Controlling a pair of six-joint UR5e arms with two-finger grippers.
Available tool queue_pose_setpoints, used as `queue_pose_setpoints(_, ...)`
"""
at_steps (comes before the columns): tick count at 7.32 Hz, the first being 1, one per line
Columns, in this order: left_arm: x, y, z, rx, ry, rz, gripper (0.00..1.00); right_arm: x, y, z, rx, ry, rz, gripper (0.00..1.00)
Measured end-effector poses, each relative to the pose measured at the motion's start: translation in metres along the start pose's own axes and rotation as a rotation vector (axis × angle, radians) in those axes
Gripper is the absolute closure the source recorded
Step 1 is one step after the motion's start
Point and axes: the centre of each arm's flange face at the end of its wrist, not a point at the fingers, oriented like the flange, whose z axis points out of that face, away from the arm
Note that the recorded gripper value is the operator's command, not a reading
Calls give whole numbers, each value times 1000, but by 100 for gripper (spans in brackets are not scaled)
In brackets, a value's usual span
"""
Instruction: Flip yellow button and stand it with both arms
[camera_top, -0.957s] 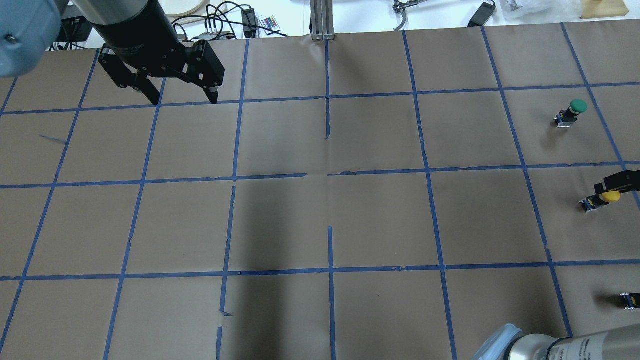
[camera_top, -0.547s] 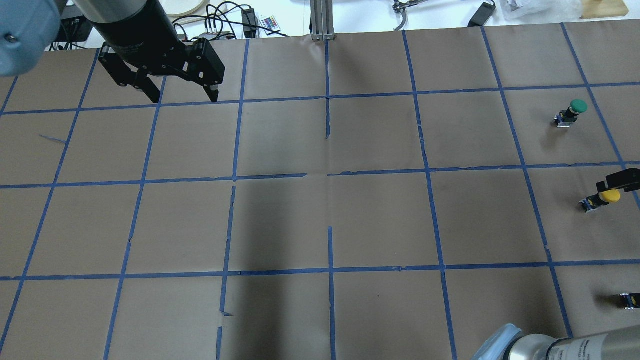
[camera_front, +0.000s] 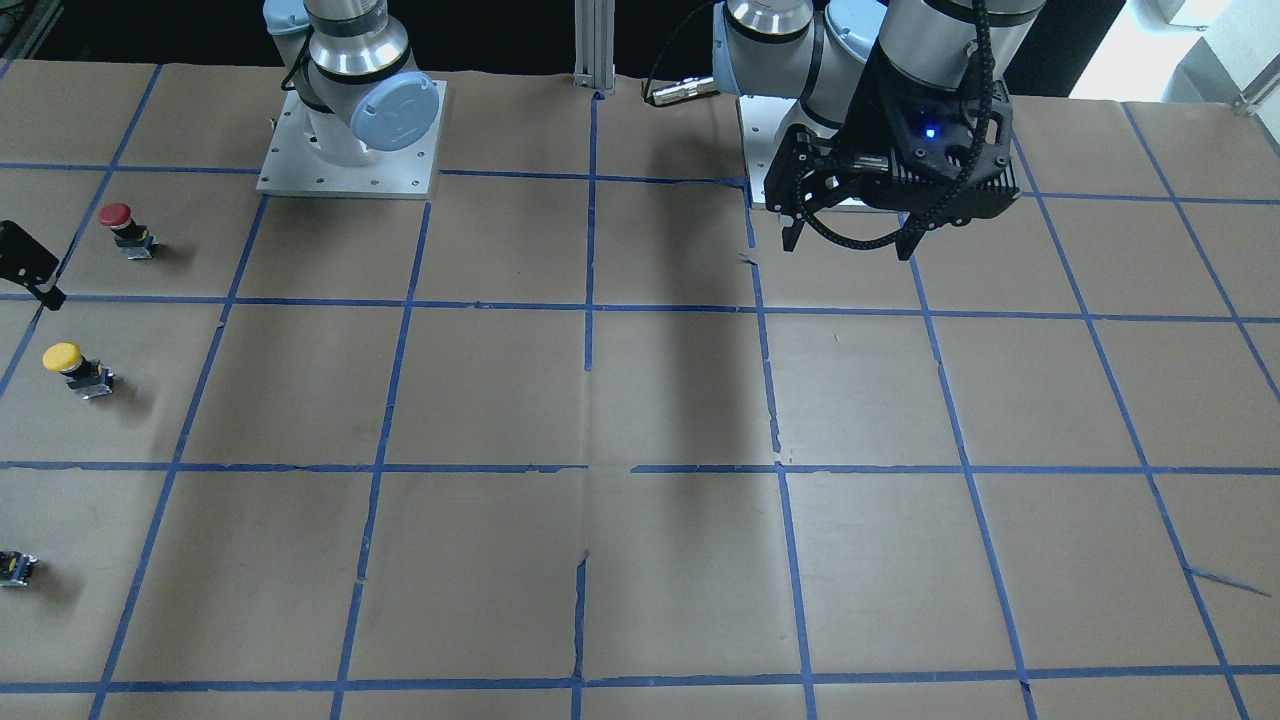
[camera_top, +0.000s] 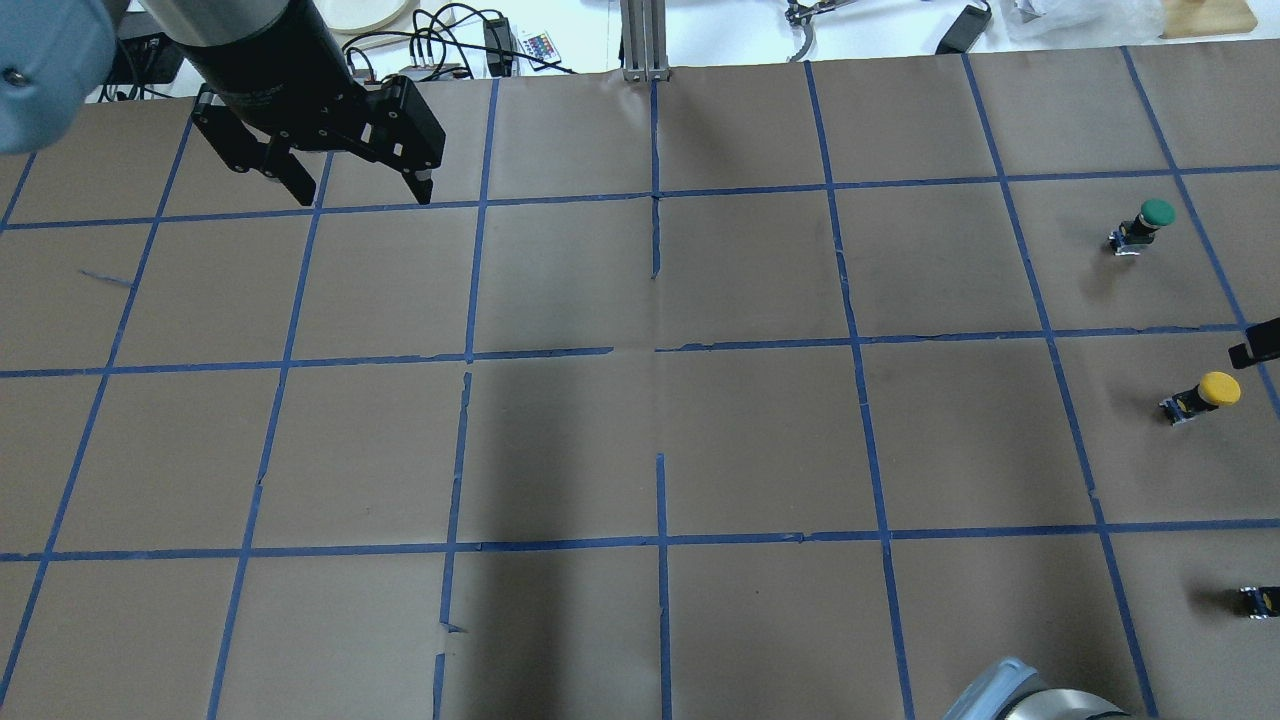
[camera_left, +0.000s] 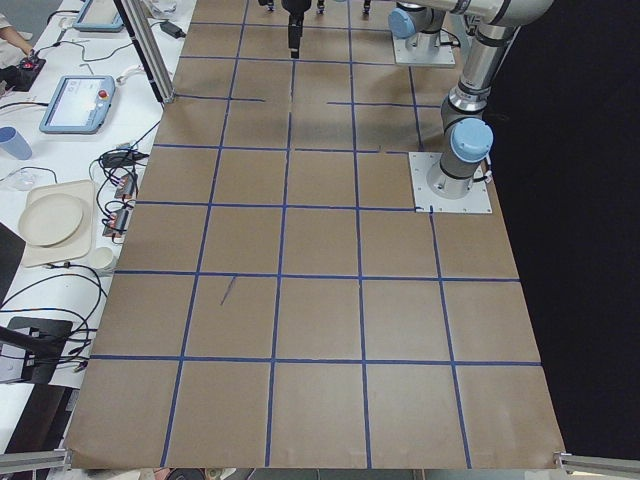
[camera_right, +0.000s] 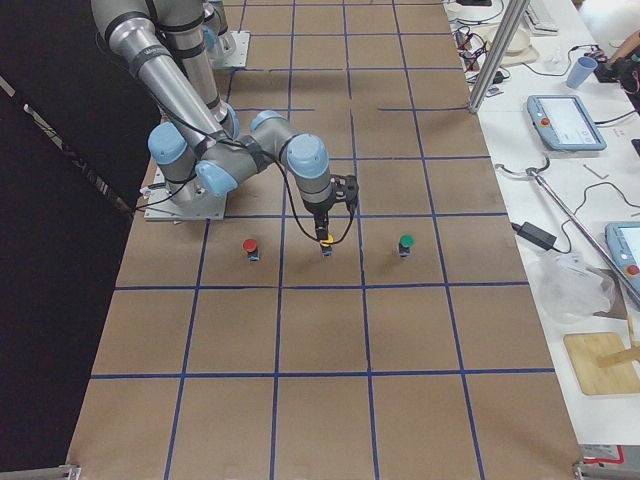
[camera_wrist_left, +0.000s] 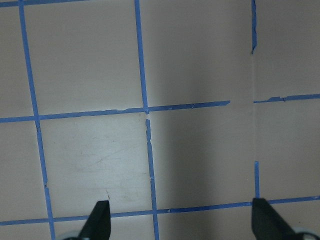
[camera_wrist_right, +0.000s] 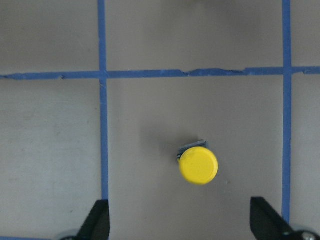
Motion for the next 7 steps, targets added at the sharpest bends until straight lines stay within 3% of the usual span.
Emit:
queue_pose_setpoints(4, -36, -4, 5, -17, 1, -60, 1, -188, -51, -97, -121, 56, 185, 0)
queue_pose_setpoints(7, -36, -4, 6, -22, -9, -68, 0, -346, -19, -123, -160, 71, 183, 0)
